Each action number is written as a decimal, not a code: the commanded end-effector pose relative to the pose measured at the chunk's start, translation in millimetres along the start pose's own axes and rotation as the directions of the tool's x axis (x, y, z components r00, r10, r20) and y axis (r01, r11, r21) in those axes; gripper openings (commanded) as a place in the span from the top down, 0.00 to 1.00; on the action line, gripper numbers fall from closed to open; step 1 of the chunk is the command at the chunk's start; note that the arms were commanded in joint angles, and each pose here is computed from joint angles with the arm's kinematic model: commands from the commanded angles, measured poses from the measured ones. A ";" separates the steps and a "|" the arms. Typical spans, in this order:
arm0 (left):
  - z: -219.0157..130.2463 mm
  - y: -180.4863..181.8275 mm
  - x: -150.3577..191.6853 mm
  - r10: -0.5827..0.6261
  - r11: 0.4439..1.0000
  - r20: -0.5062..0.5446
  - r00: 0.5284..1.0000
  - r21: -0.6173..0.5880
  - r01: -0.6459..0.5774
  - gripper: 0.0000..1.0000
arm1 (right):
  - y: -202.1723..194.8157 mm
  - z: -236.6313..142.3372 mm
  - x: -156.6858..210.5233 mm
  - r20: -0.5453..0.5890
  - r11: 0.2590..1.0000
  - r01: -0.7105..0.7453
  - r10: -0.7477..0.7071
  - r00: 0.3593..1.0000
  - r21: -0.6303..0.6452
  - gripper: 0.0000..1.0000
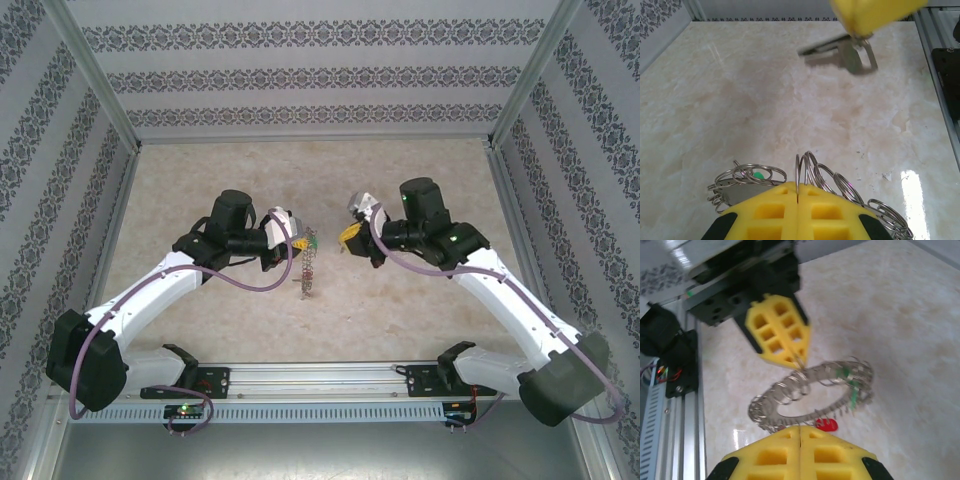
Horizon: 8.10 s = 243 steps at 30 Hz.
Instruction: Put the keys on the keyring
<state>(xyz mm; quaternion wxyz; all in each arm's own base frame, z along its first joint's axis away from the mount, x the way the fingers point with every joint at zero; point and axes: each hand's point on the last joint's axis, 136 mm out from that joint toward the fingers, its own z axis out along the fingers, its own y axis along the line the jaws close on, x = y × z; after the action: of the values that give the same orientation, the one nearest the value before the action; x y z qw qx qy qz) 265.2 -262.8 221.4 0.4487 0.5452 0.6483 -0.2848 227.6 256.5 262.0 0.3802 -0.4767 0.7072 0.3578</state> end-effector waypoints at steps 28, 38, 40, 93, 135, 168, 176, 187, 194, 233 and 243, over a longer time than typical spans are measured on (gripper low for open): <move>-2.0 -7.8 -40.4 0.020 0.998 0.127 0.992 0.049 -0.026 1.00 | 15.3 44.7 -34.1 0.057 0.973 0.174 -0.167 0.984 -0.152 1.00; -4.2 -9.2 -42.8 0.029 0.998 0.130 0.991 0.050 -0.036 1.00 | -1.2 53.5 -28.0 0.012 0.984 0.159 -0.158 0.987 -0.079 1.00; -4.0 -9.9 -43.5 0.029 0.998 0.136 0.990 0.055 -0.036 1.00 | 0.6 56.5 -23.0 -0.025 0.980 0.182 -0.184 0.983 -0.082 1.00; 31.4 -2.9 2.5 0.011 0.998 0.244 0.970 -0.061 0.005 1.00 | -42.0 78.0 56.1 -0.063 0.967 -0.215 0.208 0.976 -0.137 0.99; 41.7 -6.2 30.0 -0.023 0.998 0.208 0.978 -0.057 0.035 1.00 | -39.4 58.5 49.4 -0.009 0.956 0.281 -0.282 0.959 -0.088 0.68; 40.5 -5.6 35.1 -0.019 0.998 0.143 0.990 -0.061 0.028 1.00 | -29.0 68.7 50.8 -0.141 0.920 0.354 -0.377 0.915 -0.166 0.97; 33.7 -10.9 25.9 0.051 0.999 0.090 0.995 -0.018 -0.050 0.74 | -15.1 61.0 44.9 -0.204 0.904 0.384 -0.418 0.885 -0.187 1.00; 39.4 -13.4 15.9 0.068 0.996 0.100 0.993 0.056 -0.074 0.75 | -10.3 59.7 37.7 -0.209 0.890 0.412 -0.449 0.869 -0.197 1.00; 44.5 -19.5 8.6 0.055 0.987 0.114 0.992 0.144 -0.071 0.89 | -5.8 62.0 24.8 -0.151 0.886 0.422 -0.451 0.880 -0.191 0.95; 46.6 -7.0 15.8 -0.095 0.995 0.274 0.957 0.048 0.085 1.00 | -33.7 62.6 62.9 0.015 0.956 0.235 -0.237 0.972 -0.177 0.86; 47.9 -5.4 14.9 -0.086 0.996 0.272 0.958 0.049 0.076 1.00 | -33.2 64.6 62.1 0.007 0.951 0.240 -0.243 0.970 -0.197 0.81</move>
<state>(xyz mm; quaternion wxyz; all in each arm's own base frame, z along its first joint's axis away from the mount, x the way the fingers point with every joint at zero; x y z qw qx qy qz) 273.1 -294.0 170.0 0.4898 0.4735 0.6282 -0.3758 260.1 272.1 169.9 0.3702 -0.5885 0.6256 0.3540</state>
